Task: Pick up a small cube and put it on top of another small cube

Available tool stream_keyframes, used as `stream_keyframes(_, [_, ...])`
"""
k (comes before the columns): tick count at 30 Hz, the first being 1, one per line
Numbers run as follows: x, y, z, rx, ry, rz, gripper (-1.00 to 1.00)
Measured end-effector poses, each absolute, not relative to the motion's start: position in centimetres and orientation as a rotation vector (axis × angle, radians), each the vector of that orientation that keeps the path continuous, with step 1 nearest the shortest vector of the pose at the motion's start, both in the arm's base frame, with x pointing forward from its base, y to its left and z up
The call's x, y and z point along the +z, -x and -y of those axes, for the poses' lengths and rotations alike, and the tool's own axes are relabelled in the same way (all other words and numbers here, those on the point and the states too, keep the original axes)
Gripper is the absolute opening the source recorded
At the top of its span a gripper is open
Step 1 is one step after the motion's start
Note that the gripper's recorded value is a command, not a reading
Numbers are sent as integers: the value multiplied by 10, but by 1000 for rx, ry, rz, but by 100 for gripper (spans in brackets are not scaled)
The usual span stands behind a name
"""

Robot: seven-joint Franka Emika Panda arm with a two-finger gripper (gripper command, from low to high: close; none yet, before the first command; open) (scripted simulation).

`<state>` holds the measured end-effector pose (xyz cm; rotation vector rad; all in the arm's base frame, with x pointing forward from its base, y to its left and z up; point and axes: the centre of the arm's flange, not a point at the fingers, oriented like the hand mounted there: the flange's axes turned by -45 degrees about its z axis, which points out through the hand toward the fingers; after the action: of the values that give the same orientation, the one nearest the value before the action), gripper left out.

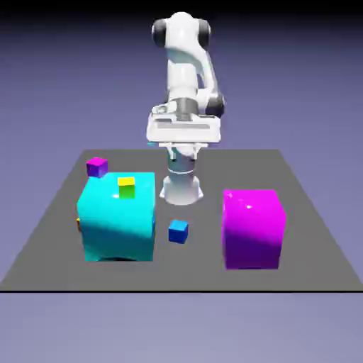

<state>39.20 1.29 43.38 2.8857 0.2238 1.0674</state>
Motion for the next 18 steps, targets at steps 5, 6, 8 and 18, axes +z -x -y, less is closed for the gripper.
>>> stream_keyframes(5, [333,-384,-38,465,-2803,-785,0])
stream_keyframes(6, [314,-379,-41,348,-2768,-891,0])
stream_keyframes(8, [277,-366,-46,118,-2683,-1099,0])
stream_keyframes(18, [165,-312,-42,-516,-2299,-1654,0])
